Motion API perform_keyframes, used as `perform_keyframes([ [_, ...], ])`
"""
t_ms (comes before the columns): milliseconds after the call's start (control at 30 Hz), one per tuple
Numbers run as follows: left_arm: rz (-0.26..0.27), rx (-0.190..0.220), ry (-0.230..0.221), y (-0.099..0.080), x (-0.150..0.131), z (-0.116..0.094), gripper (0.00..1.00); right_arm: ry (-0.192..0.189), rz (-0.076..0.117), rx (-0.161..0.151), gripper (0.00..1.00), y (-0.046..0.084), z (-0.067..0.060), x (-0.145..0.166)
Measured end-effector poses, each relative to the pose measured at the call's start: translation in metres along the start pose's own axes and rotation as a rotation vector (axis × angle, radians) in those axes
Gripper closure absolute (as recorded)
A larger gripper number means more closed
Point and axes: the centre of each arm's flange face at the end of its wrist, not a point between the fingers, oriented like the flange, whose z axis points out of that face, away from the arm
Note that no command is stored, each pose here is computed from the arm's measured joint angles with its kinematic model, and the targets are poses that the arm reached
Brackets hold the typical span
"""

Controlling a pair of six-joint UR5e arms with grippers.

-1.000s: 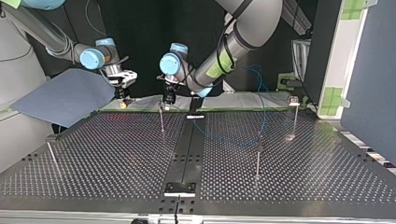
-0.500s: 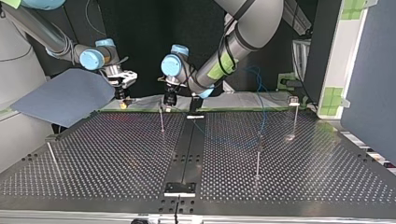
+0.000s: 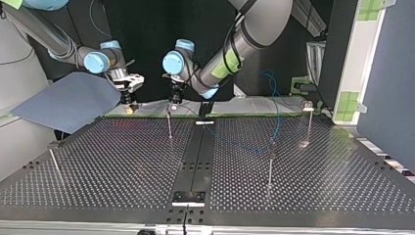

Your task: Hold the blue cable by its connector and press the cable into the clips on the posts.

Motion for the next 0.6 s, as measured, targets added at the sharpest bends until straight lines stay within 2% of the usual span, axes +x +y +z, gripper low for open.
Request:
perform_keyframes([
  [100, -0.013, -0.012, -0.009, -0.001, 0.000, -0.001, 1.00, -0.001, 0.000, 0.001, 1.00, 0.000, 0.000, 0.000],
  [367, -0.061, -0.013, -0.054, 0.002, -0.005, 0.008, 1.00, 0.002, -0.004, 0.003, 1.00, -0.001, 0.000, 0.000],
  [600, -0.077, -0.016, -0.041, 0.009, 0.010, 0.011, 1.00, 0.003, -0.005, 0.003, 1.00, -0.001, 0.001, 0.000],
])
